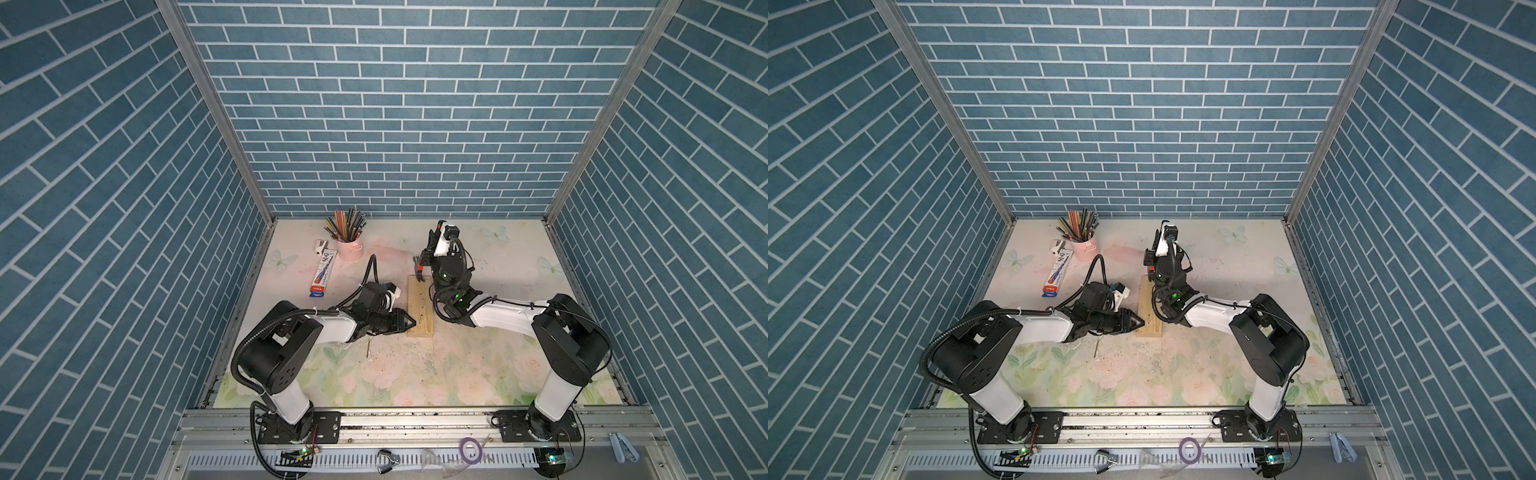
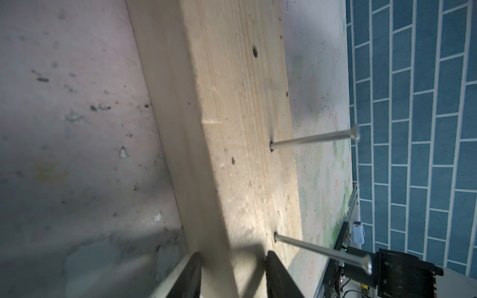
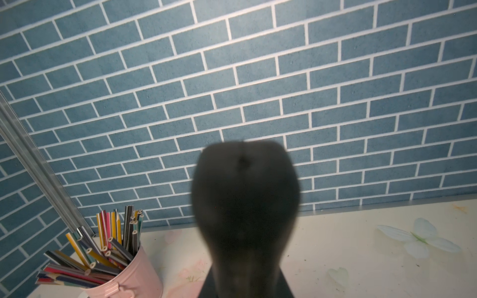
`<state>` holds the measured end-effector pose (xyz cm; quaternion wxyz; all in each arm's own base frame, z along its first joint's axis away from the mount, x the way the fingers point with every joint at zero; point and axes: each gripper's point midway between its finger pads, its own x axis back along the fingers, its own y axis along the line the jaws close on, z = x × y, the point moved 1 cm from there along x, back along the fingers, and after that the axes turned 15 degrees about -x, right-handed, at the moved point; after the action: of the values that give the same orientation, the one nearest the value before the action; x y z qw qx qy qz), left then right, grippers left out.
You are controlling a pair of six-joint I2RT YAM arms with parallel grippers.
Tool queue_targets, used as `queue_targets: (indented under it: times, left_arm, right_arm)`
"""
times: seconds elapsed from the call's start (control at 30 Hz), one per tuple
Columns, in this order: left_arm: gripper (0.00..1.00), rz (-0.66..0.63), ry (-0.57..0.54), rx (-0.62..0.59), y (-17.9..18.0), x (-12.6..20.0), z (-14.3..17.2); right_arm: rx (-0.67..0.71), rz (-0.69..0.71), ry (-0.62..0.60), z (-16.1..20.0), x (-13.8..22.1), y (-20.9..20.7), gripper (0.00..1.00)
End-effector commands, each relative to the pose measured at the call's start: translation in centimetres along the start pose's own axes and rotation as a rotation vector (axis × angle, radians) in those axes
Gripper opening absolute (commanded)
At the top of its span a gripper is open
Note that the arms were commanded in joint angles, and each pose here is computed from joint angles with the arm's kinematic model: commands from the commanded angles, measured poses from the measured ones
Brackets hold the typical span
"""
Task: Use a claw hammer to pull out a nail
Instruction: Remove the nail from the mounting plate.
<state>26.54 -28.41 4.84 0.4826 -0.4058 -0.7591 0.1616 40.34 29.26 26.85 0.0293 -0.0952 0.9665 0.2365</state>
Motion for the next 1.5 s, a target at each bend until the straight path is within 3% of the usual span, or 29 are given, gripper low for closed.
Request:
queue_targets:
  times: [0.0,0.6,1.47]
  left_arm:
    - [0.40,-0.021,0.021,0.027,1.0,-0.4,0.9]
    - [0.39,-0.041,0.031,0.064,1.5,-0.4,1.5]
    - [0.39,-0.071,0.052,0.080,2.1,-0.4,2.2]
  right_arm:
    - [-0.028,-0.007,-0.117,-2.3,0.3,0.7,0.00]
    - [0.088,-0.028,-0.066,0.7,3.1,0.9,0.00]
    - [0.100,0.020,0.040,3.5,6.8,-0.5,0.00]
